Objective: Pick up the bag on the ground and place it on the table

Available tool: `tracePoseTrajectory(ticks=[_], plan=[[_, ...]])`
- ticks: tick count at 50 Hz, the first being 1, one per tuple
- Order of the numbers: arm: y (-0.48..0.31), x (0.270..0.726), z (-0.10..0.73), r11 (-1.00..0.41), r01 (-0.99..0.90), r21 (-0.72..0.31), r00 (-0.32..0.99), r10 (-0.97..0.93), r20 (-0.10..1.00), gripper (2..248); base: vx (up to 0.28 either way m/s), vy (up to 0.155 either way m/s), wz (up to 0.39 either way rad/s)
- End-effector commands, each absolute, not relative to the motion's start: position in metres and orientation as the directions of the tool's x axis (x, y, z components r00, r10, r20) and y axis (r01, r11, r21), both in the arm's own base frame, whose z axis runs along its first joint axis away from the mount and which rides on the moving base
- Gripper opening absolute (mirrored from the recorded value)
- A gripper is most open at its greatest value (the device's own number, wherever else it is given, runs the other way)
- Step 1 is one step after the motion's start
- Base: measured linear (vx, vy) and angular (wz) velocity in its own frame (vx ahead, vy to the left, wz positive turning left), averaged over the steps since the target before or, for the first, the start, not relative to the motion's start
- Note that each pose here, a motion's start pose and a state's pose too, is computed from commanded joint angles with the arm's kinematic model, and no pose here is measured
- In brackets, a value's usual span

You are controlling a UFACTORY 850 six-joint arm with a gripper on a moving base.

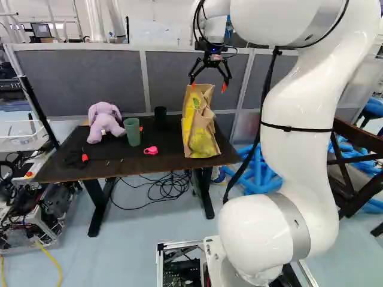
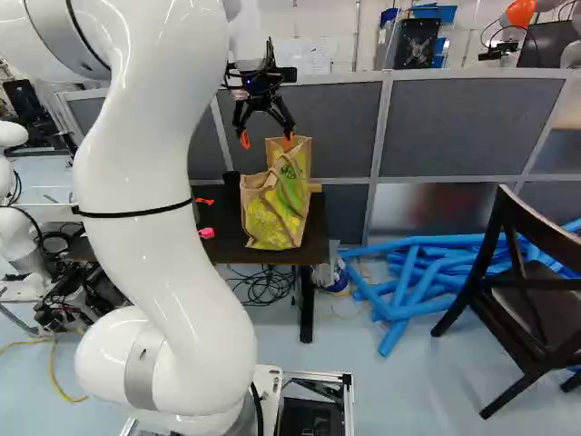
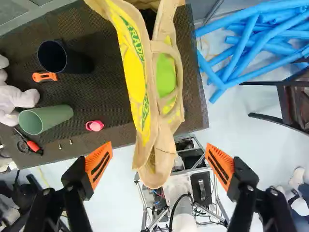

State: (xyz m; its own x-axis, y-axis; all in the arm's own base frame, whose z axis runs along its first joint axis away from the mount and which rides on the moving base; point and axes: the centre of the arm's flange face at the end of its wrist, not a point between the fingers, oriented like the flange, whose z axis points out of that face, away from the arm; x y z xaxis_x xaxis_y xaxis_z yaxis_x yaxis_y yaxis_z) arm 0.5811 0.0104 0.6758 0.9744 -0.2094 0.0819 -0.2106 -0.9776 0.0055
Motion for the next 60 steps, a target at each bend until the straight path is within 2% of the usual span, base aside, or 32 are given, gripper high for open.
tracePoseTrajectory(ticks=[60], plan=[[0.0104, 0.5811, 0.6758, -0.978, -0.211, 0.006, 0.974, -0.209, 0.082, 247, -0.112, -0.002, 0.003]])
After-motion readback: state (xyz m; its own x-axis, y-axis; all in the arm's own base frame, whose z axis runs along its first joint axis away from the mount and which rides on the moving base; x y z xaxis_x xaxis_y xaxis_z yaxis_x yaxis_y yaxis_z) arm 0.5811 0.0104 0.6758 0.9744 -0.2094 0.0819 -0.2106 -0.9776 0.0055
